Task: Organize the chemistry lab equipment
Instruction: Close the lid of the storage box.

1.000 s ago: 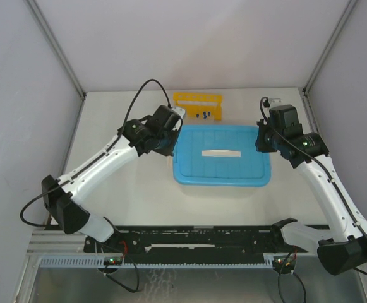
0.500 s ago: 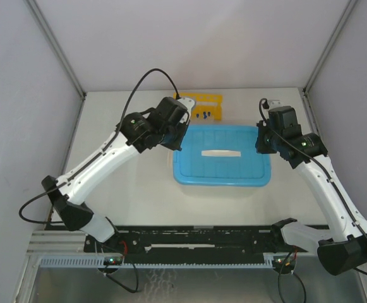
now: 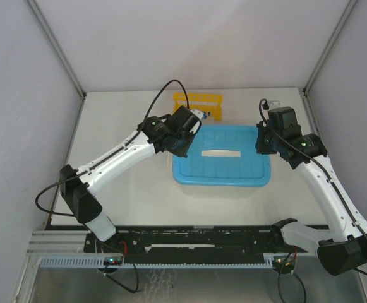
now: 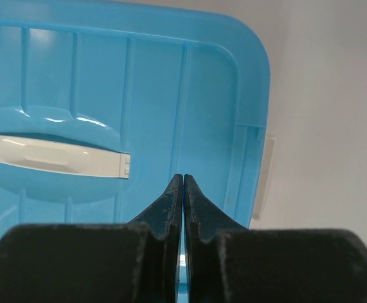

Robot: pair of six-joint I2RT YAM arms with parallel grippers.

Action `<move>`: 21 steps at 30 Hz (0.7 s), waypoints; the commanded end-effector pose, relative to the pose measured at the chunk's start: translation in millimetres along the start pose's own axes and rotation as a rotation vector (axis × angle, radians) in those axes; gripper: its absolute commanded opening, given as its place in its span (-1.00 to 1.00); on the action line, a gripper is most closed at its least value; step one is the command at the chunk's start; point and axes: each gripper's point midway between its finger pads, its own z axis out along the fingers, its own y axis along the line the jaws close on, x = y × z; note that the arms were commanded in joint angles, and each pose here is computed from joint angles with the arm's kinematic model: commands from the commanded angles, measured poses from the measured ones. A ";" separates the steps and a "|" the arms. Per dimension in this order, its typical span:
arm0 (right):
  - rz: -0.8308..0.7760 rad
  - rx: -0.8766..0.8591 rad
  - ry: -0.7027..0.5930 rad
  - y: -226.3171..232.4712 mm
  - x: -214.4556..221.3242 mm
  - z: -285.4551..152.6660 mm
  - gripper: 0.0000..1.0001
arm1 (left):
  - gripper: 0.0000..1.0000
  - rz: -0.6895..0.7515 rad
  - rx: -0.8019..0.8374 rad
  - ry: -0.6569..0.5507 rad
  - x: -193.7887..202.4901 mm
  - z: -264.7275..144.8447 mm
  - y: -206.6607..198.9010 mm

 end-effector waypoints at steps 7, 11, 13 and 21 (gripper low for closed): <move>0.017 0.001 -0.024 1.5 -4.9 0.1 -1.00 | -0.99 0.011 -0.070 0.099 49.9 21.1 19.5; 0.016 -0.003 -0.021 2.3 -4.6 1.2 -1.00 | -1.00 -0.008 -0.043 0.126 65.9 36.2 17.6; 0.019 -0.006 -0.020 2.8 -4.5 1.2 -1.00 | -1.00 -0.011 -0.034 0.128 65.7 39.3 15.6; 0.058 -0.037 -0.089 1.0 -18.7 -9.8 -1.00 | -0.71 -0.033 0.009 0.010 23.8 11.1 9.5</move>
